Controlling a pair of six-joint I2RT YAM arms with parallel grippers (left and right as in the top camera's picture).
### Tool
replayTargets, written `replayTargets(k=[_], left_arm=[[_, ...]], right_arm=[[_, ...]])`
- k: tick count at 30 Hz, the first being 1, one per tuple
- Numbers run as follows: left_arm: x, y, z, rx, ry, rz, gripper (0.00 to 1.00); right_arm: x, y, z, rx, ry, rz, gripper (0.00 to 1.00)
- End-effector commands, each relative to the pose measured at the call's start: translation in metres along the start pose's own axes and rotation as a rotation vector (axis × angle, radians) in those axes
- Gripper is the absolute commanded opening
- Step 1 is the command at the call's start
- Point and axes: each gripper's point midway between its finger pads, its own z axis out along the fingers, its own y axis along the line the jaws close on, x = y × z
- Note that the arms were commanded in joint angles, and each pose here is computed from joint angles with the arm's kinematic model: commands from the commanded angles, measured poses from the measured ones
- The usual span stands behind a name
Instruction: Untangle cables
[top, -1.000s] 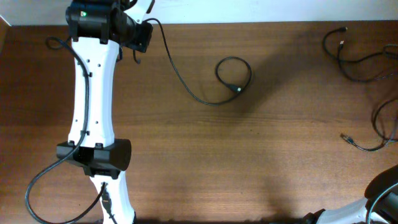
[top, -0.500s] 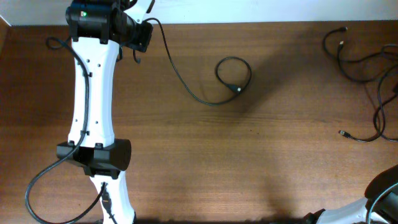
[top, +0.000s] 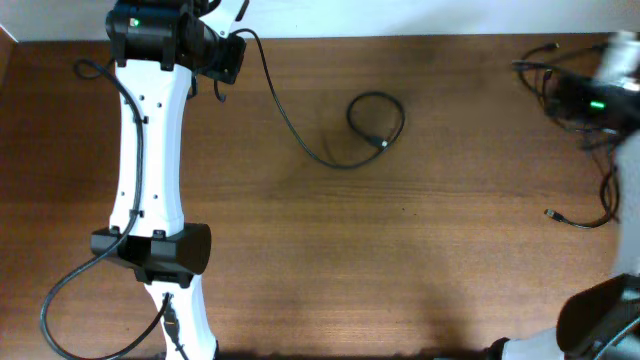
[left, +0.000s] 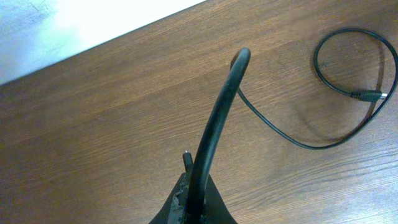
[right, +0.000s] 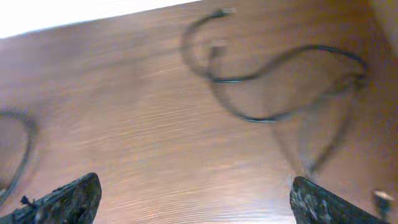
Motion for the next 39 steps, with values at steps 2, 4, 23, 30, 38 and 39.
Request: replayTargets(k=[2,4,23,30,38,39], left_arm=[[-0.001,-0.002,0.002,-0.001,0.004,0.004,0.0],[-0.003,-0.009,0.002,0.006,0.001,0.016,0.0],[-0.032,-0.136,-0.011,0.169,-0.087,0.167,0.0],[-0.037,-0.169,-0.018,0.205,-0.116,0.214,0.0],[-0.038,-0.17,-0.018,0.205,-0.122,0.216,0.99],[-0.039,-0.169,-0.018,0.197,-0.124,0.216,0.99]], right_arm=[[0.004,0.105,-0.005,-0.05,0.004,-0.213,0.96],[0.013,0.159,-0.013,-0.096,-0.004,-0.319,0.97],[0.055,0.241,-0.039,-0.113,0.034,-0.496,0.99],[0.048,0.209,-0.027,-0.13,0.07,-0.393,0.99],[0.051,0.21,-0.027,-0.165,0.091,-0.387,0.99],[0.054,0.216,-0.029,-0.187,0.094,-0.394,0.99]])
